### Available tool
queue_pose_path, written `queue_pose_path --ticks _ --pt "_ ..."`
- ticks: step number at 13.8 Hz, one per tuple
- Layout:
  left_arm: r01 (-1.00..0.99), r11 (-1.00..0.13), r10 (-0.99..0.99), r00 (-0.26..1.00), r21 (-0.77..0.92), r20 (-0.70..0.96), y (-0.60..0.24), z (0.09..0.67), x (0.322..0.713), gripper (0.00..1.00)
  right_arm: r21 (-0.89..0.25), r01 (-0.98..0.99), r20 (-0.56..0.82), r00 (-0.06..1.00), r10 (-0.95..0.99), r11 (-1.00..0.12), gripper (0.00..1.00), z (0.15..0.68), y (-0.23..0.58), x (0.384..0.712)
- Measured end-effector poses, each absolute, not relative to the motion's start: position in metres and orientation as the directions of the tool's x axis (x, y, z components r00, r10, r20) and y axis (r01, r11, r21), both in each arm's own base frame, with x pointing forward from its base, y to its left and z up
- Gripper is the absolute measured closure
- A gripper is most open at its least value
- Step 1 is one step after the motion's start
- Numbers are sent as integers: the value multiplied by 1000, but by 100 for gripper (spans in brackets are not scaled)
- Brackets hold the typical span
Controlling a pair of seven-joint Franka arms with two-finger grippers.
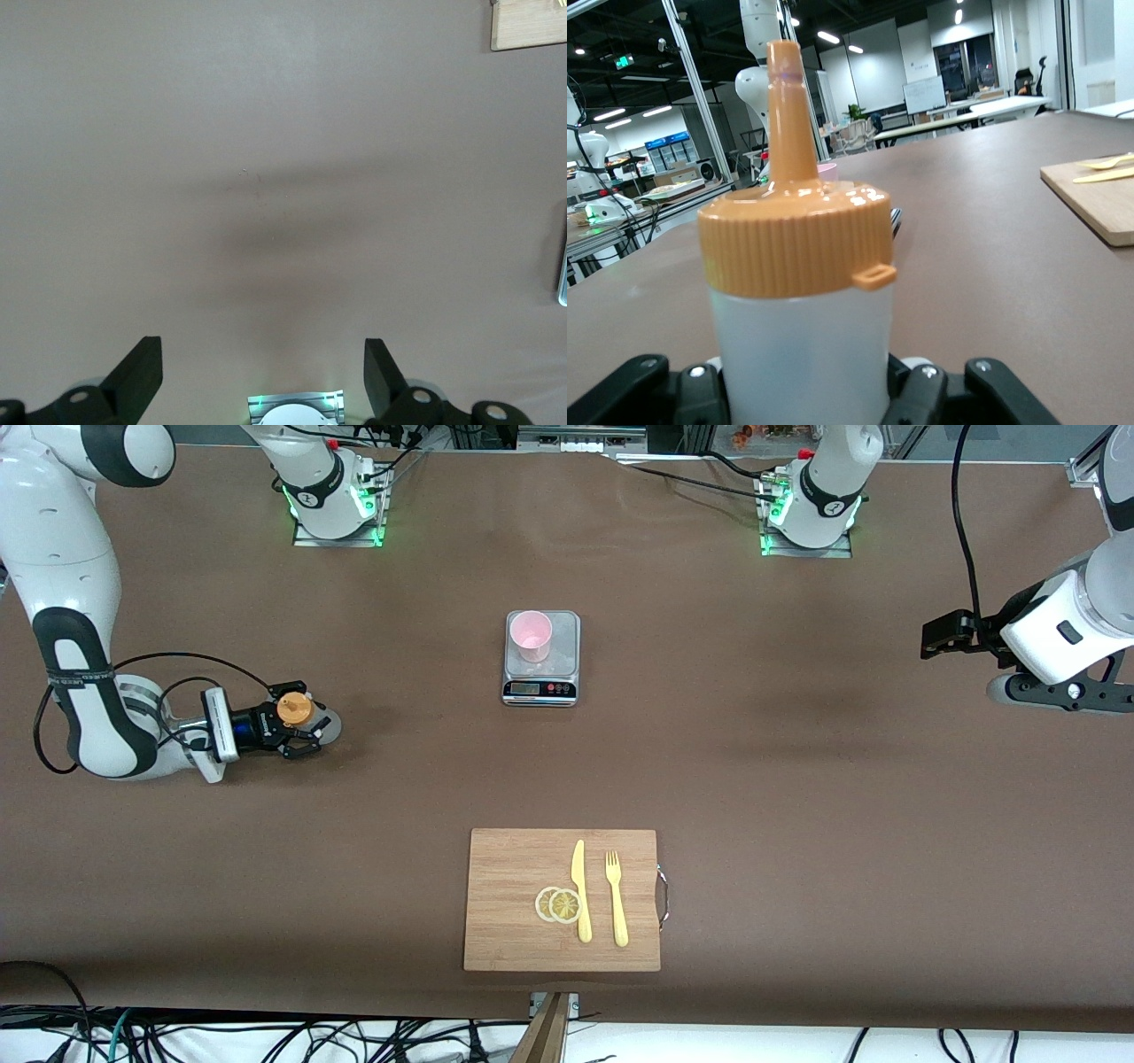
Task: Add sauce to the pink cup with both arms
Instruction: 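Carry the sauce bottle back to its spot with the right gripper, then set the bottle down and open the right gripper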
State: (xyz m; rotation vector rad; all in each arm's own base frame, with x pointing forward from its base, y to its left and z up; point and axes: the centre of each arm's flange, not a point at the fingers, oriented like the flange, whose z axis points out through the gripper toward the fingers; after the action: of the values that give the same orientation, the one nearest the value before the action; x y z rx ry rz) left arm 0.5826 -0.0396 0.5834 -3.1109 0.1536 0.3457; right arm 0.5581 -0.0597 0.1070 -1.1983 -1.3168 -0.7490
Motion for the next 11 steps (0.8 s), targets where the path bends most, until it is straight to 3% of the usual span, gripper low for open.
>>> queue_pose_path --ticks 3,4,10,11 --pt "-98 -995 -97 971 3 -220 -40 583 583 0 -226 930 966 177 187 290 74 106 -59 554" --pt "-98 -995 -97 971 3 -220 -40 583 583 0 -231 928 966 183 185 290 69 105 -62 553" --pt "-99 -995 -97 972 3 -215 -40 585 583 0 -245 920 954 174 242 306 3 107 -85 552" --pt "-99 -995 -97 973 3 -212 -40 587 583 0 -250 919 951 174 257 305 0 107 -91 551"
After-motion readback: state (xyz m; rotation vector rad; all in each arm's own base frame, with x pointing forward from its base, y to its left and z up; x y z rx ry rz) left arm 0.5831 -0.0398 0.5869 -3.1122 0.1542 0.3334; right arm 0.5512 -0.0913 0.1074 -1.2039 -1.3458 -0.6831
